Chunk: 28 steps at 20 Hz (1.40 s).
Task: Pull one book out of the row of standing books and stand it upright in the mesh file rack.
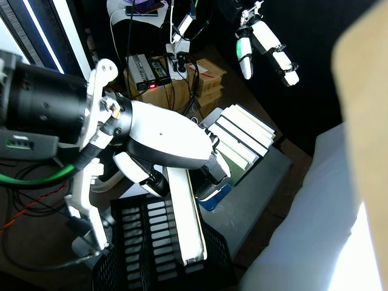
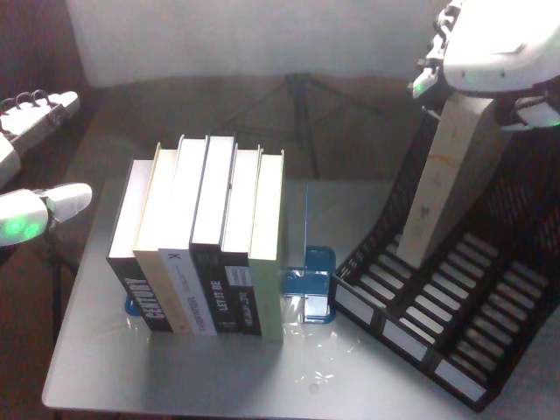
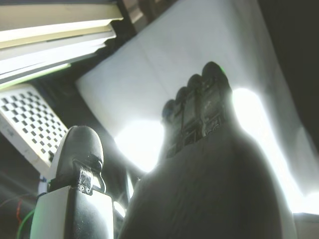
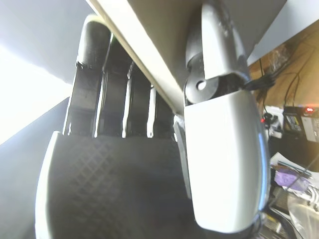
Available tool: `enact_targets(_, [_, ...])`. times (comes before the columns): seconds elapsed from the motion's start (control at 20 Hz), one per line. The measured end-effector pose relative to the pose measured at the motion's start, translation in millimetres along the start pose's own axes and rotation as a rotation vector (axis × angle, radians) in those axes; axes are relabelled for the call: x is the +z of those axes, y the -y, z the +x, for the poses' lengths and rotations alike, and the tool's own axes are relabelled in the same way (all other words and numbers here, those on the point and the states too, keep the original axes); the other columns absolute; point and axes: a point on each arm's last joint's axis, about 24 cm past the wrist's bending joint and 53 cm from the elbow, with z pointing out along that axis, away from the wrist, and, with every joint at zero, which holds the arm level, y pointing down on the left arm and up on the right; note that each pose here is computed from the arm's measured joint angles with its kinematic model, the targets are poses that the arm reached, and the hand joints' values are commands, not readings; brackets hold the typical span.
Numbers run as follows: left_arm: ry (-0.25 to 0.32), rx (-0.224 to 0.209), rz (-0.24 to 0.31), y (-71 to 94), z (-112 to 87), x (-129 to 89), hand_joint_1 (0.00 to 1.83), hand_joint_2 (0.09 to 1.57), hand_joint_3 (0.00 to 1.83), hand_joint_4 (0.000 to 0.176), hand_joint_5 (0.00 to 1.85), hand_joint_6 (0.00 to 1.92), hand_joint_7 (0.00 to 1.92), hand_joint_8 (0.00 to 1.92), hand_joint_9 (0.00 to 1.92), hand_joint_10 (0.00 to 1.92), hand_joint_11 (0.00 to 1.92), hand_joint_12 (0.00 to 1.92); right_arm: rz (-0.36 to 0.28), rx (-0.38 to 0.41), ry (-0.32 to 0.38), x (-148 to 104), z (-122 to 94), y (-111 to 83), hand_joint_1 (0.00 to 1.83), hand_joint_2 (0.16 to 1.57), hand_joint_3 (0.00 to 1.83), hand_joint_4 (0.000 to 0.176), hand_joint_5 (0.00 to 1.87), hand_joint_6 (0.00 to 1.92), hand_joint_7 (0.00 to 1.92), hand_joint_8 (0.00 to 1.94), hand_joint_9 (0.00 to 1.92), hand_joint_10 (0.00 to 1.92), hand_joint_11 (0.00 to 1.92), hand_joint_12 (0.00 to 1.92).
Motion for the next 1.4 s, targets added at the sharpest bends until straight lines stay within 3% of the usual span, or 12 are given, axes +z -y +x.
enact_targets(0.15, [0.013,-0.007,-0.012,-5.3,-3.5,-3.5,0.5,1.34,0.0,0.021,0.02,0.0,0.0,0.0,0.0,0.0,0.0,0.0,-0.009,0.008,-0.019,6.0,8.8,-3.8,1.35,1.19,0.0,0.0,0.8,1.17,0.83,1.27,0.74,1.5,0.53,1.79])
enact_targets(0.25, [0.019,-0.011,-0.012,-5.4,-4.9,-3.6,0.5,1.34,0.0,0.008,0.03,0.0,0.0,0.0,0.0,0.0,0.0,0.0,-0.011,0.007,-0.021,8.9,10.9,-5.9,1.36,1.18,0.0,0.0,0.83,1.14,0.85,1.26,0.75,1.48,0.54,1.77])
enact_targets(0.4, [0.015,-0.009,-0.011,-5.1,-4.1,-3.7,0.49,1.34,0.0,0.015,0.03,0.0,0.0,0.0,0.0,0.0,0.0,0.0,-0.014,0.029,-0.031,11.1,17.1,-7.8,1.36,1.18,0.0,0.0,0.8,1.18,0.85,1.24,0.79,1.45,0.61,1.7])
enact_targets(0.45, [0.017,-0.011,-0.01,-5.3,-4.5,-4.1,0.52,1.34,0.0,0.007,0.04,0.0,0.0,0.0,0.0,0.0,0.0,0.0,-0.026,0.037,-0.013,10.6,12.9,-10.0,1.36,1.18,0.0,0.0,0.8,1.18,0.85,1.24,0.78,1.46,0.59,1.71])
enact_targets(0.6, [0.014,-0.011,-0.011,-5.9,-3.3,-4.9,0.52,1.34,0.0,0.005,0.04,0.0,0.0,0.0,0.0,0.0,0.0,0.0,-0.017,0.053,0.021,13.4,9.3,-9.3,1.36,1.18,0.0,0.0,0.79,1.18,0.85,1.24,0.78,1.46,0.59,1.71])
enact_targets(0.7, [0.014,-0.013,-0.016,-7.5,-3.0,-6.2,0.54,1.34,0.0,0.004,0.04,0.01,0.0,0.0,0.0,0.0,0.0,0.0,-0.003,0.055,-0.002,17.1,22.2,-5.2,1.36,1.19,0.0,0.0,0.83,1.09,0.81,1.28,0.77,1.51,0.6,1.78])
enact_targets(0.75, [0.014,-0.014,-0.02,-8.4,-3.0,-6.2,0.54,1.34,0.0,0.001,0.04,0.0,0.0,0.0,0.0,0.0,0.0,0.0,0.003,0.055,-0.006,17.5,24.1,-2.5,1.35,1.2,0.0,0.0,0.82,1.15,0.81,1.27,0.74,1.53,0.55,1.79])
enact_targets(0.9, [0.02,-0.017,-0.021,-8.9,-4.5,-6.4,0.52,1.34,0.0,0.0,0.04,0.0,0.0,0.0,0.0,0.0,0.0,0.0,0.057,0.055,0.006,19.8,22.8,13.2,1.36,1.18,0.0,0.0,0.86,1.09,0.85,1.21,0.75,1.51,0.57,1.79])
enact_targets(1.2, [0.02,-0.021,-0.025,-10.8,-3.9,-7.6,0.51,1.34,0.0,0.0,0.05,0.0,0.0,0.0,0.0,0.0,0.0,0.0,0.093,0.052,-0.008,33.1,31.6,27.2,1.35,1.2,0.0,0.0,0.81,1.19,0.81,1.26,0.72,1.53,0.51,1.81])
enact_targets(1.4, [0.019,-0.033,-0.021,-11.2,0.6,-7.3,0.51,1.34,0.0,0.0,0.04,0.0,0.0,0.0,0.0,0.0,0.0,0.0,0.104,0.043,-0.026,41.2,41.4,29.3,1.37,1.16,0.0,0.0,0.86,1.06,0.9,1.15,0.83,1.41,0.65,1.74])
